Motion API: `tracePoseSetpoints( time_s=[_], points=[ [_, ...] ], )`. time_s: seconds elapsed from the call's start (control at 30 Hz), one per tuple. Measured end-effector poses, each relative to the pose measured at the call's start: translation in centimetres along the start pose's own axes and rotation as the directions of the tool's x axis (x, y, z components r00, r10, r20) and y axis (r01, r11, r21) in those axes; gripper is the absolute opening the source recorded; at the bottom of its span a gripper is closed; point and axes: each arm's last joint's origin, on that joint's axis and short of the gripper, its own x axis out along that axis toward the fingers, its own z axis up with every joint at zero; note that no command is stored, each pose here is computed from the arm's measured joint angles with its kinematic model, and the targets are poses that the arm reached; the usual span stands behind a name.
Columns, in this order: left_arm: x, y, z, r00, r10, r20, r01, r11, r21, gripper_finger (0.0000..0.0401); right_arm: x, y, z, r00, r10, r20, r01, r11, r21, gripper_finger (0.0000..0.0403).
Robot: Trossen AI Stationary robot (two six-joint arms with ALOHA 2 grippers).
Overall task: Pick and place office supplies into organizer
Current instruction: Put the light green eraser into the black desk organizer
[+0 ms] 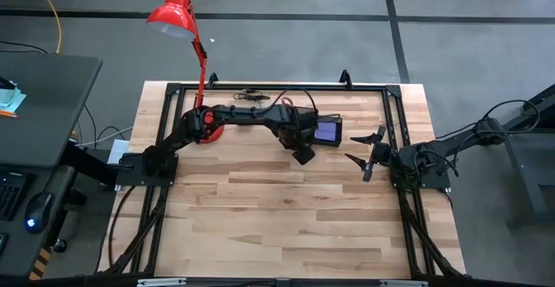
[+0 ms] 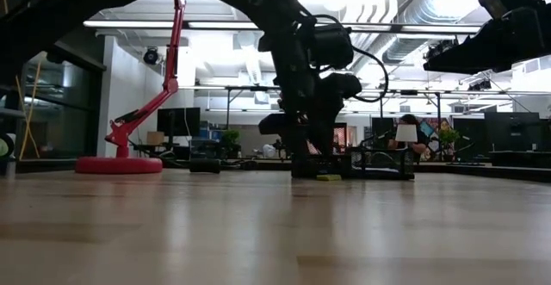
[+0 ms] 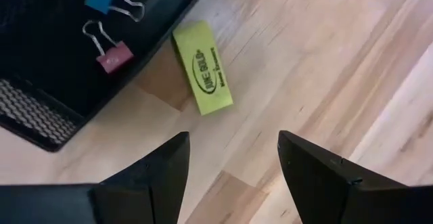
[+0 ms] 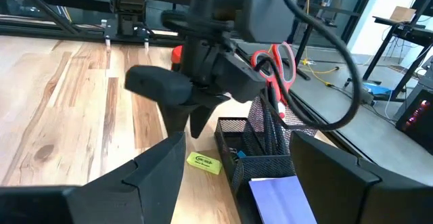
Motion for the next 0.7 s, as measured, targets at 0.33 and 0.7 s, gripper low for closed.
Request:
tracePoseSetpoints(
  time_s=[0.33, 0.7],
  points=[
    [0.5, -1.6, -1.1, 0.991, 0.13, 0.039, -0.129, 0.991, -0.031, 0.0211, 0.0, 0.0, 0.0, 1.0, 0.0, 0.0, 0.0, 1.0, 0.0, 0.0259],
    [1.3, -6.6, -3.3, 0.948, 0.233, 0.217, -0.209, 0.969, -0.128, 0.0211, 0.0, 0.0, 0.0, 1.0, 0.0, 0.0, 0.0, 1.0, 0.0, 0.0259]
  ],
)
